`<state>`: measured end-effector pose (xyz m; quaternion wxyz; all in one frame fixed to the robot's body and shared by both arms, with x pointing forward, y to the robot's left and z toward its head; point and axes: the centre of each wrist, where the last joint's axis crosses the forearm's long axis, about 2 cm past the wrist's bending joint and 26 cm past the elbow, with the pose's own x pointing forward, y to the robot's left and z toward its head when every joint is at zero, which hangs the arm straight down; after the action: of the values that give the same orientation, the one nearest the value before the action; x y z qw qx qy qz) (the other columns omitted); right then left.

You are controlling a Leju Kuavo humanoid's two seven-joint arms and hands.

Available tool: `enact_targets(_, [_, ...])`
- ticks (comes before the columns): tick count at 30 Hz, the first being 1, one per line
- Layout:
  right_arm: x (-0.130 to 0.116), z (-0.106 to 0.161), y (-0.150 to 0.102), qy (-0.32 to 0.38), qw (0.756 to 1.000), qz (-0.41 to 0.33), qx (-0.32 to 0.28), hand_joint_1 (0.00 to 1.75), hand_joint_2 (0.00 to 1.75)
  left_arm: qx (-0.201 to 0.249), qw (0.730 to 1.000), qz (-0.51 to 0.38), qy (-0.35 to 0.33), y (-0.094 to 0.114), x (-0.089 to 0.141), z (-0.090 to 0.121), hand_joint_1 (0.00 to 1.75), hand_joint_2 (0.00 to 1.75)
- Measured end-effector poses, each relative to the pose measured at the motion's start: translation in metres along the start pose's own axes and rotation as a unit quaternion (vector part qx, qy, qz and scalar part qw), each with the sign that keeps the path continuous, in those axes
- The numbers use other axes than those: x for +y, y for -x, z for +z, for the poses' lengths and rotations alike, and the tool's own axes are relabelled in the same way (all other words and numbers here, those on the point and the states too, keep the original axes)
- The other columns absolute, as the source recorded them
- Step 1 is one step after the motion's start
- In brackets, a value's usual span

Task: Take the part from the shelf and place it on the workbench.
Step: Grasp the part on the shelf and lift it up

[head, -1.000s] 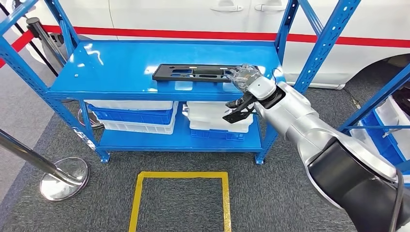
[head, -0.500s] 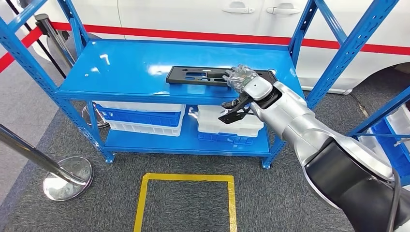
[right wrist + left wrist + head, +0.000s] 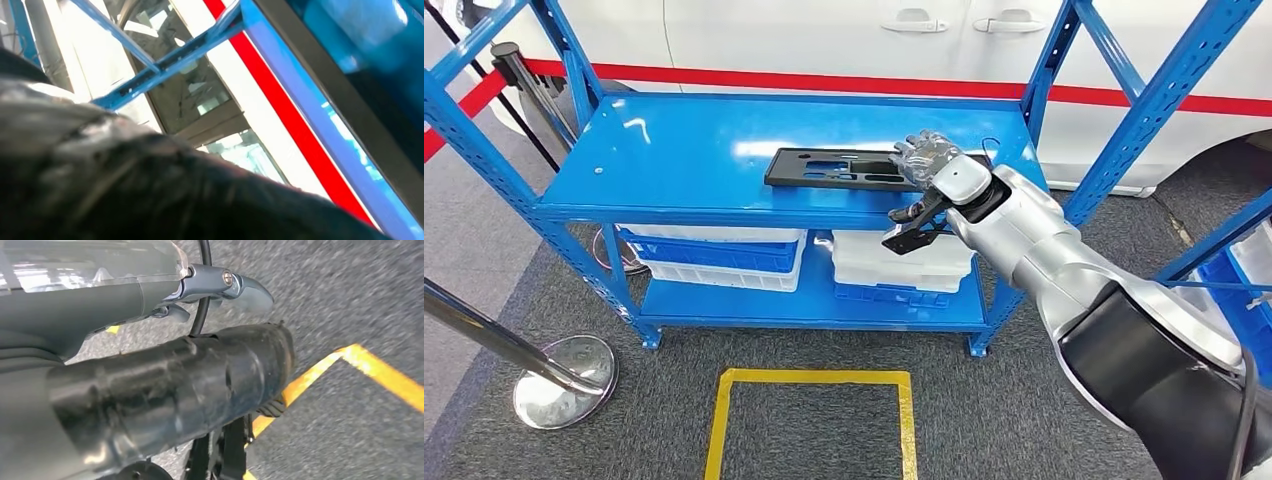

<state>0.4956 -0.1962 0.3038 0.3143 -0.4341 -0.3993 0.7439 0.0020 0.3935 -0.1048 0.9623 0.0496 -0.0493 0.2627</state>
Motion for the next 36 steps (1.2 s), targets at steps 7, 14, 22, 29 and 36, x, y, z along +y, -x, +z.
enact_targets(7, [0.008, 0.000, 0.002, -0.007, 1.000, -0.003, 0.006, 0.00, 0.00, 0.001, 1.000, 0.000, -0.001, -0.001, 0.000, 0.000, 0.00, 0.00])
enact_targets(14, [0.022, 0.001, 0.004, -0.023, 1.000, -0.008, 0.009, 0.00, 0.00, 0.002, 1.000, 0.004, -0.003, 0.000, 0.001, 0.000, 0.00, 0.00])
enact_targets(22, [0.021, 0.001, 0.005, -0.020, 1.000, -0.014, 0.004, 0.00, 0.00, 0.001, 1.000, 0.005, 0.000, -0.002, -0.003, 0.000, 0.00, 0.00])
enact_targets(29, [0.037, 0.000, 0.000, -0.035, 0.999, -0.027, 0.004, 0.00, 0.00, 0.002, 1.000, 0.002, -0.007, -0.001, 0.001, 0.000, 0.00, 0.00])
enact_targets(36, [0.060, 0.003, 0.007, -0.056, 0.997, -0.045, 0.009, 0.00, 0.00, 0.007, 1.000, 0.004, -0.004, -0.001, 0.001, 0.000, 0.00, 0.00])
